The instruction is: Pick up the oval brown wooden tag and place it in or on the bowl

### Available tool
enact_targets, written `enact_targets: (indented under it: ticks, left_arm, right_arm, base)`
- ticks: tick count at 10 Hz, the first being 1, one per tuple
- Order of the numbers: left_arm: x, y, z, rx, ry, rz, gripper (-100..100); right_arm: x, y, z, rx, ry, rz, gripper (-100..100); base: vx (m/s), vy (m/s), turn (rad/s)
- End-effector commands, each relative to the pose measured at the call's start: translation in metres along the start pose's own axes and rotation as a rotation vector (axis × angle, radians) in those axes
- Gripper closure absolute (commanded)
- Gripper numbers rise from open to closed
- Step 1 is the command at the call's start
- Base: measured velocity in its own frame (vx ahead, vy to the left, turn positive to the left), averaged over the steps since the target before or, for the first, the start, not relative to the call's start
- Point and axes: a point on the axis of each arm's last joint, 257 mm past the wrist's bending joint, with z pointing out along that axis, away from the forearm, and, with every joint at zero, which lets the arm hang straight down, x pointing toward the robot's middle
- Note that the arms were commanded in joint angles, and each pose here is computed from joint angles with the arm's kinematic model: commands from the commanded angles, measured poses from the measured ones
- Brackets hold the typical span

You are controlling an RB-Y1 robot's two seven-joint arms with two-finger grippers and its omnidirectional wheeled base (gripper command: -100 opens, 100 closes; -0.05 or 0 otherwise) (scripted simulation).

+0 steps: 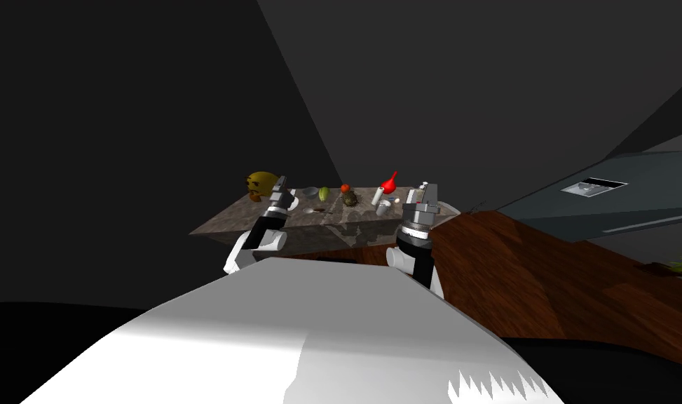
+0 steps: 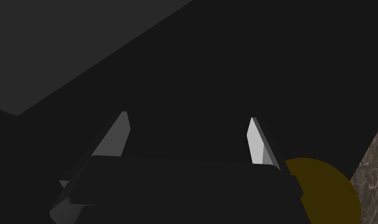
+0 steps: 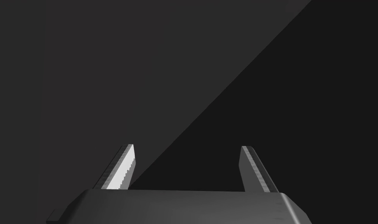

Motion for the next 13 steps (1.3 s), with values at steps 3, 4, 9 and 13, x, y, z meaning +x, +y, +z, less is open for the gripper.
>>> enact_targets:
  ticks: [3,4,9,13]
  left_arm:
    - [-0.01,0.019,0.006,-0.082,-0.023,0.009,-100]
    - [-0.01,0.021,0.006,-0.088,-0.024,0.009,-100]
    - [-0.024,0.044,0.013,-0.184,-0.059,0.017,-100]
    - [-0.039,0.067,0.017,-0.28,-0.099,0.02,-100]
  right_arm:
    - [0.0,0.0,0.0,0.0,0.0,0.0,0]
    - [0.0,0.0,0.0,0.0,0.0,0.0,0]
    - [0.0,0.0,0.0,0.0,0.0,0.0,0]
    - [0.0,0.0,0.0,0.0,0.0,0.0,0]
  base:
    - [-0.039,-0.013,-0.064]
    - [-0.016,-0.007,0.001]
    - [-0.029,-0.012,-0.06]
    - [-0.023,-0.011,-0.086]
